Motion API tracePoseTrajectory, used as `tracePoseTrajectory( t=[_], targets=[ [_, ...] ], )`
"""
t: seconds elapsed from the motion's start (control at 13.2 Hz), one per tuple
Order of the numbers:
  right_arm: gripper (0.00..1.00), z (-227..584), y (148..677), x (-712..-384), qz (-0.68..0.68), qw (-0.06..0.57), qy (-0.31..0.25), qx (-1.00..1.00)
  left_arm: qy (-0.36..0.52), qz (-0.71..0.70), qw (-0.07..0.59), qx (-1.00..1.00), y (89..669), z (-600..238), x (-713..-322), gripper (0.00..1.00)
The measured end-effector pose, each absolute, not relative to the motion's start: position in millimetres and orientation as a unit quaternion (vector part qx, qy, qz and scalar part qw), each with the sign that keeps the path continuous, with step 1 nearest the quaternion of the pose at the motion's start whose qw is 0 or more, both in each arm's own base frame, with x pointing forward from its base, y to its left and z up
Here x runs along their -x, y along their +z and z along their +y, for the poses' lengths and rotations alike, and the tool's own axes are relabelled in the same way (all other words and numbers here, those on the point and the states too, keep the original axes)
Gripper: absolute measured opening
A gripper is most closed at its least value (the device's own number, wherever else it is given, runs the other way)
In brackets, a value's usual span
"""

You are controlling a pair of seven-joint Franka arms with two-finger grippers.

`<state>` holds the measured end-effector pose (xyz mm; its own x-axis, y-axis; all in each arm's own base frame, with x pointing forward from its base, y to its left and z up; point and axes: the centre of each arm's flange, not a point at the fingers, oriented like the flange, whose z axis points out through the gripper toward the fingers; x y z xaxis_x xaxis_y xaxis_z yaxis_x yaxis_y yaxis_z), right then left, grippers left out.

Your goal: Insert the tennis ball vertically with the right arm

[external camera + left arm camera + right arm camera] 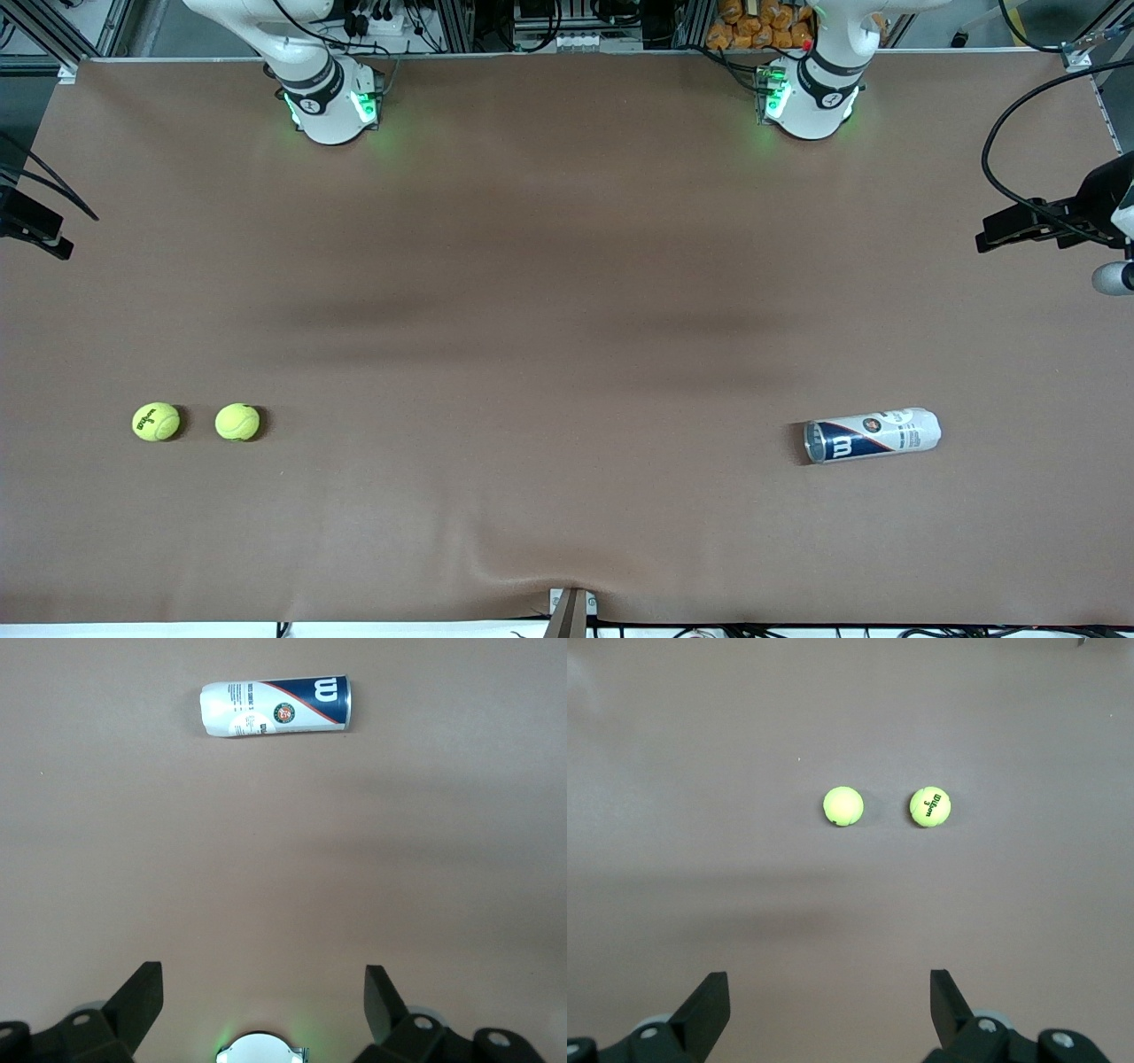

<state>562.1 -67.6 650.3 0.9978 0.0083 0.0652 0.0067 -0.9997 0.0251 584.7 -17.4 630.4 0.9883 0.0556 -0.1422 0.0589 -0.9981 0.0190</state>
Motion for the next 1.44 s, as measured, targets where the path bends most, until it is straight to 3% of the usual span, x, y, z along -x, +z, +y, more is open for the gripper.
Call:
tracePoseTrajectory(
  t=[0.98,1.44],
  targets=[
    [1.0,-66.2,650.3,-562.3,0.005,0.012,0.033,-0.999,-0.076,0.006,-0.014,-0.997,625.8,-23.9,-583.7,1.0],
    [1.0,-68.2,621.3,-577.2,0.004,0.011,0.011,-1.0,-0.147,-0.084,-0.022,-0.985,542.7,-25.0,-612.4,1.0]
  ],
)
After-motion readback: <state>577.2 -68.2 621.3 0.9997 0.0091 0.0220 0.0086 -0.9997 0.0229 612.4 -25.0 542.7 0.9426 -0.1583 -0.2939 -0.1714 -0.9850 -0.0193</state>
